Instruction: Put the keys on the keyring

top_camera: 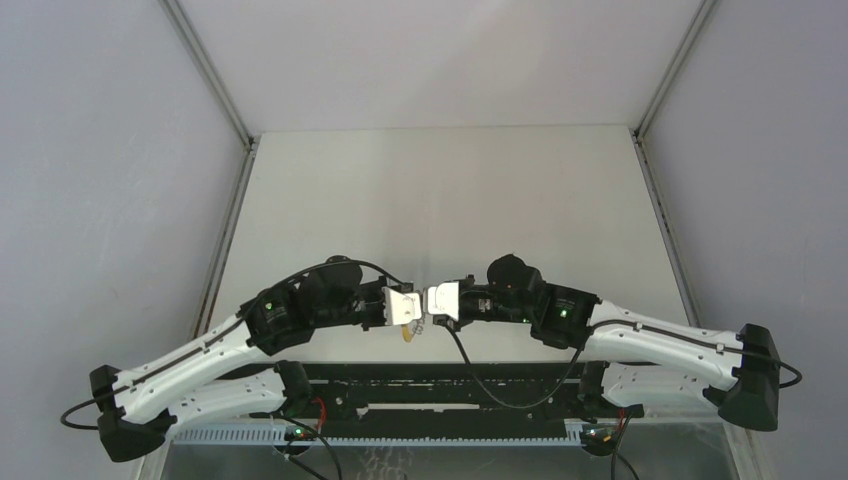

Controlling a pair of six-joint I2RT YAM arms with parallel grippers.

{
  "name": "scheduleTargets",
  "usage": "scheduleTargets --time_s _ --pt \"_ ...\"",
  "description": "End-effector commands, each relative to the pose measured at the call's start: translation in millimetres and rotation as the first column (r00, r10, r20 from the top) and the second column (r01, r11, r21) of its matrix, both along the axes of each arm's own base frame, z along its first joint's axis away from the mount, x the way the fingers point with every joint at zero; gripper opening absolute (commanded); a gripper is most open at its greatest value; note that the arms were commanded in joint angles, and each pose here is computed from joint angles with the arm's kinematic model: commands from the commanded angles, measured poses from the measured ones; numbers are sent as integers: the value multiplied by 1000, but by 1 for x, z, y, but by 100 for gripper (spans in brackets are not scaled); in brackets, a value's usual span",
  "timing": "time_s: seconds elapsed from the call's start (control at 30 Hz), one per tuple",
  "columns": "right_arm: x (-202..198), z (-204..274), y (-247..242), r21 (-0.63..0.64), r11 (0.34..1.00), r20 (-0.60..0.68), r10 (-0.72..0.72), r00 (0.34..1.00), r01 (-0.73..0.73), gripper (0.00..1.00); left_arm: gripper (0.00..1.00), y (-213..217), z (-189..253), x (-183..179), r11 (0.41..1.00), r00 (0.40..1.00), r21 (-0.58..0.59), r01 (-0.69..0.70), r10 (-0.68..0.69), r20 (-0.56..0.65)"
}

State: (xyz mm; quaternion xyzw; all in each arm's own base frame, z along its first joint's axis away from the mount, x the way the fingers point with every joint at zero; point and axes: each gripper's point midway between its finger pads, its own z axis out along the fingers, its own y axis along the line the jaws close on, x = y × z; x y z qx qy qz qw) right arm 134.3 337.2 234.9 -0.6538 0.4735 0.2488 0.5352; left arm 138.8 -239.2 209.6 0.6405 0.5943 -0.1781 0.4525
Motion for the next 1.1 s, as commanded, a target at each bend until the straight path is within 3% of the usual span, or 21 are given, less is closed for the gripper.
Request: scheduleTargets --time_s 0.0,1.07 --pt "-4 24 6 48 999 10 19 1000 -19 0 0 -4 11 2 999 999 -43 15 -13 48" --pt "-4 24 10 52 998 14 32 999 -33 0 0 -8 11 -3 997 998 -51 51 -49 41"
